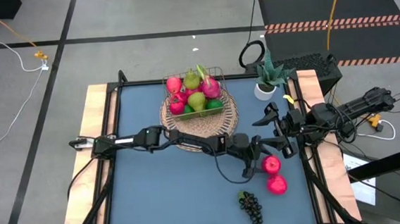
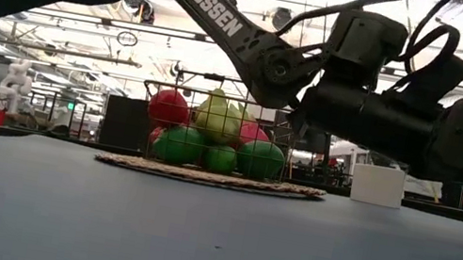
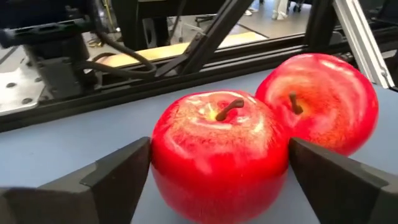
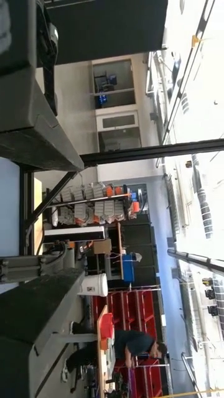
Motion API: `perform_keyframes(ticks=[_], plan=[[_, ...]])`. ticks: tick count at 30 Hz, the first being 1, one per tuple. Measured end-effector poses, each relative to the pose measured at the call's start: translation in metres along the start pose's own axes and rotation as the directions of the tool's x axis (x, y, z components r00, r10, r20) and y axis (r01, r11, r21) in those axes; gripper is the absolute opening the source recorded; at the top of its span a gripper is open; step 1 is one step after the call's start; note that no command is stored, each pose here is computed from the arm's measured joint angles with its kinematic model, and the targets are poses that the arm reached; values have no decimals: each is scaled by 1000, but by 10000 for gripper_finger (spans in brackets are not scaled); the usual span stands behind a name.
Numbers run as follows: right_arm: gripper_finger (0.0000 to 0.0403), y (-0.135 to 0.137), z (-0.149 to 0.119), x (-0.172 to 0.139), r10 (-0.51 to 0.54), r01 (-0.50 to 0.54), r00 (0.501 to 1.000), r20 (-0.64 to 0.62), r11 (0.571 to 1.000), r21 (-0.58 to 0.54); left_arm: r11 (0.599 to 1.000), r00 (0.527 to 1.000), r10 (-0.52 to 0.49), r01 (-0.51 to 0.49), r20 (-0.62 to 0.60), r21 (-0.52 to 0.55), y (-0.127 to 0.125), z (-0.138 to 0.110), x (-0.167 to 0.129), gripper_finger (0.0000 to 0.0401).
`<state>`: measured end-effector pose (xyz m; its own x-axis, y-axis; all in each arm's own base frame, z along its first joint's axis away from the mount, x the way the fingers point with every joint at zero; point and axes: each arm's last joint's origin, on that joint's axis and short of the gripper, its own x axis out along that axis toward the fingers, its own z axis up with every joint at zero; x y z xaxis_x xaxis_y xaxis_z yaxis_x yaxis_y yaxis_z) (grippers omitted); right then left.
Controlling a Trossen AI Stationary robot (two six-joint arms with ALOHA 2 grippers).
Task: Build produce basket
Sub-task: Put the red apple into the gold wire basket
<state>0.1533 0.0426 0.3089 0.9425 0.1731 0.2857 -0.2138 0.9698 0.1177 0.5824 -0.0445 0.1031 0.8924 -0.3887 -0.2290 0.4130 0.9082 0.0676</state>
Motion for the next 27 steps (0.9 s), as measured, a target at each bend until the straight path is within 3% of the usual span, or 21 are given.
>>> perform_keyframes(ticks=[7, 13, 19, 23, 27], plan=[[265, 0, 0, 0, 0, 0, 1000, 0, 1000, 0, 1000, 1000, -4, 4, 0, 3, -1, 0, 0, 286], [265, 0, -1, 0, -1, 1, 1000, -8, 1000, 0, 999, 999, 41, -40, 25, -20, 0, 3, 0, 284], [265, 0, -2, 0, -2, 2, 1000, -24, 1000, -2, 982, 981, 186, -184, 53, -42, 6, 15, -3, 299], [265, 0, -3, 0, -3, 3, 999, -33, 1000, -3, 965, 965, 260, -259, 26, -49, 15, 37, -14, 282], [265, 0, -4, -1, -4, 4, 999, -42, 1000, -4, 949, 948, 304, -310, -97, -56, 19, 68, -33, 282]])
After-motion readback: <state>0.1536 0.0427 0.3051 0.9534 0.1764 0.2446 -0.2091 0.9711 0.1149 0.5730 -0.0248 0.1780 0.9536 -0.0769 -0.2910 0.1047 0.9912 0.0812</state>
